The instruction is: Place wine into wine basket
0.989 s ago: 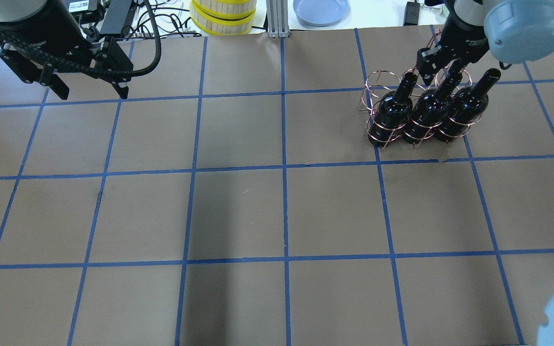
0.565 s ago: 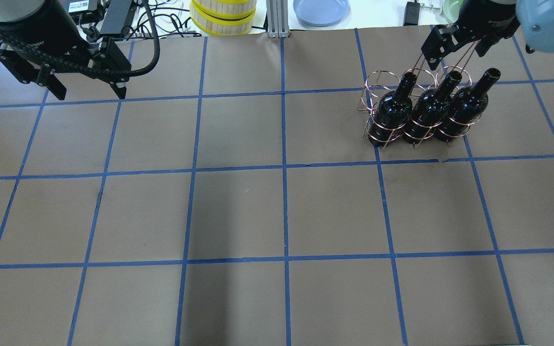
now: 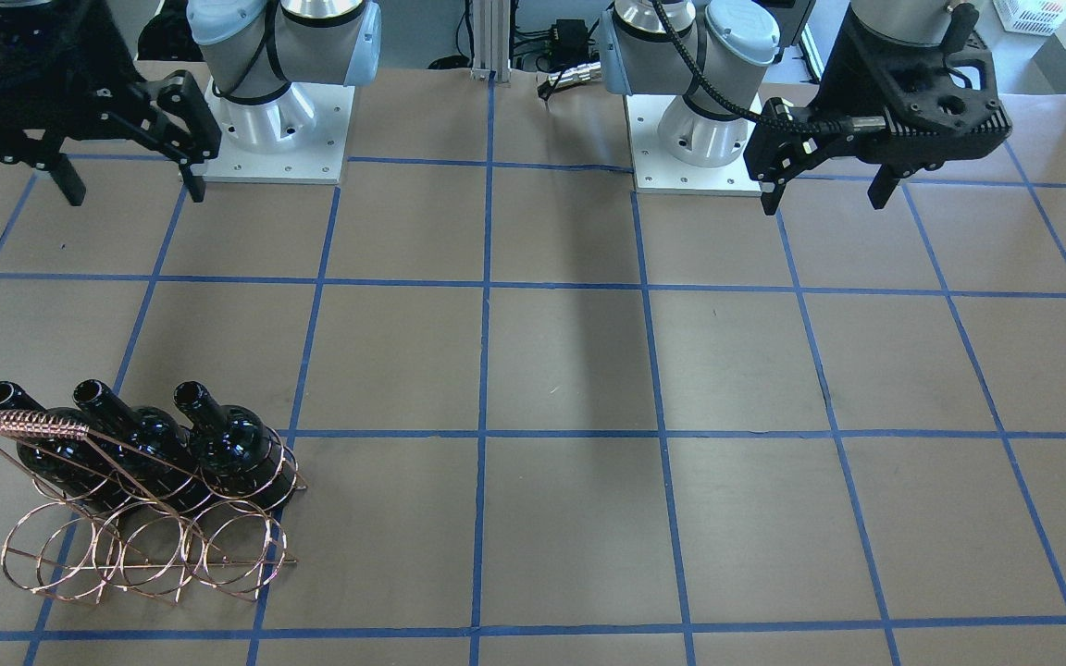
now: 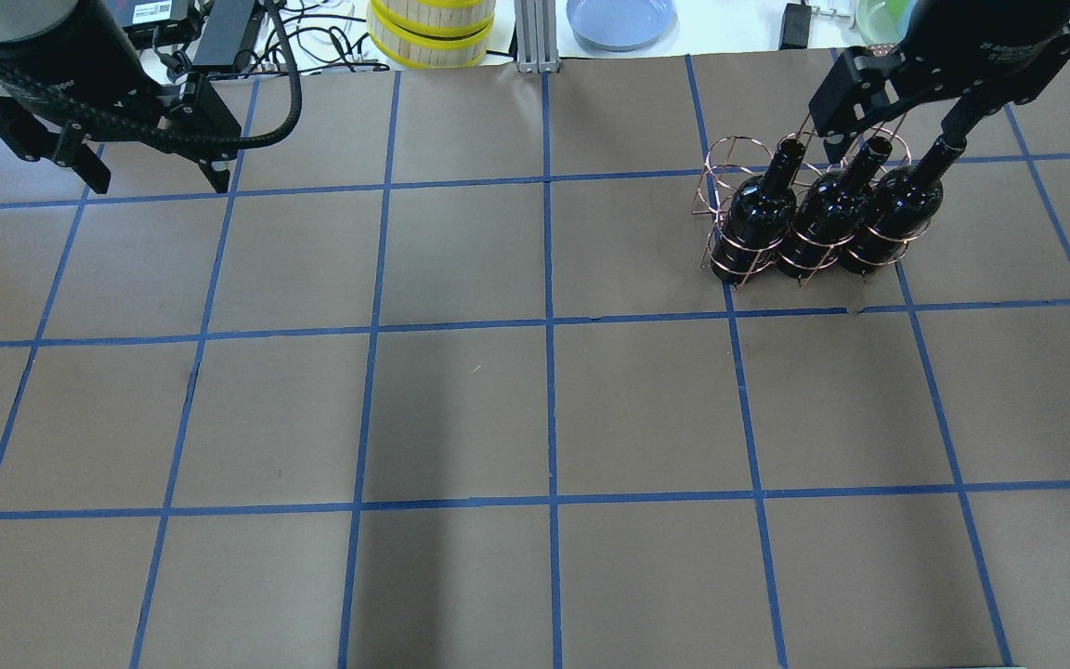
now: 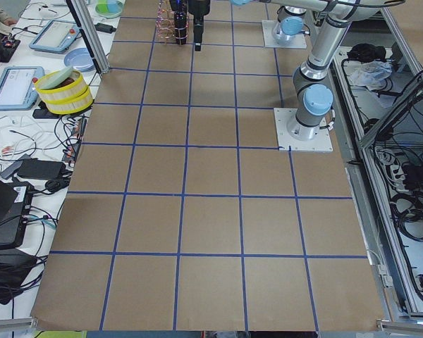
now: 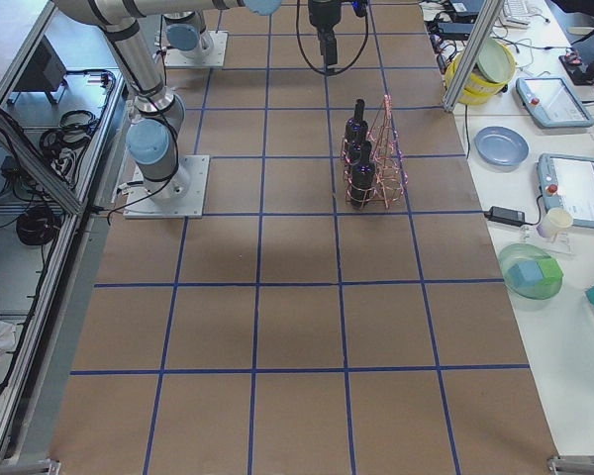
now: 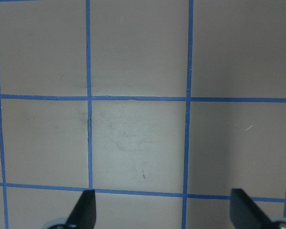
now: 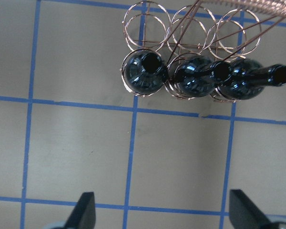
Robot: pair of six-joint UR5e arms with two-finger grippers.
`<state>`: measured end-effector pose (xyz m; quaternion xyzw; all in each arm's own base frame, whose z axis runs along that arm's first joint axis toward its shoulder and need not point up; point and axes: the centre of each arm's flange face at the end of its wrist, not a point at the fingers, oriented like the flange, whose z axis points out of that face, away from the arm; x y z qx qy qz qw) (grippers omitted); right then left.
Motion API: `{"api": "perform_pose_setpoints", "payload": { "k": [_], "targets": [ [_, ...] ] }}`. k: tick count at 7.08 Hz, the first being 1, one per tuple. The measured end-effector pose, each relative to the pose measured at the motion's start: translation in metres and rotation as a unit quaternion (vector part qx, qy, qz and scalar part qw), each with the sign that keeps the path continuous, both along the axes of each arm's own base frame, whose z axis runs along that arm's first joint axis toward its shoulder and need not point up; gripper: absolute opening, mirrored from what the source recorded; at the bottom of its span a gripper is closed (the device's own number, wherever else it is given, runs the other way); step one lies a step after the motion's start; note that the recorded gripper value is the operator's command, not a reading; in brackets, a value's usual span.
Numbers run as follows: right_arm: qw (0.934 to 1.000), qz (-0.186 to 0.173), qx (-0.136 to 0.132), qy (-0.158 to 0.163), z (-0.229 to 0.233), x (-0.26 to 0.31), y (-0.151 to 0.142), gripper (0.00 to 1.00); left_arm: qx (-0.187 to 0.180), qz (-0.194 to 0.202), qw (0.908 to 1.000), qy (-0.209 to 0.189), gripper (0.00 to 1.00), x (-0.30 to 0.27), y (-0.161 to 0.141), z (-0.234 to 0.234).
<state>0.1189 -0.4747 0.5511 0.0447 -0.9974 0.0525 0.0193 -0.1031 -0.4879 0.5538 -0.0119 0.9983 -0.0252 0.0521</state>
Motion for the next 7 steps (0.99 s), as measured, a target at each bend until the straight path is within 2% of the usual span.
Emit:
{"api": "perform_pose_setpoints", "payload": {
  "k": [2,7],
  "targets": [
    [0.9997,-0.022,0.009,-0.007,-0.003,0.034,0.015,1.0,0.001,-0.002,1.0,0.001,0.99,0.0,-0.001,-0.001],
    [0.9993,-0.031,-0.011,-0.015,0.004,0.042,0.014,1.0,0.006,-0.014,0.9996,0.025,0.99,-0.004,-0.003,-0.009]
  ]
}}
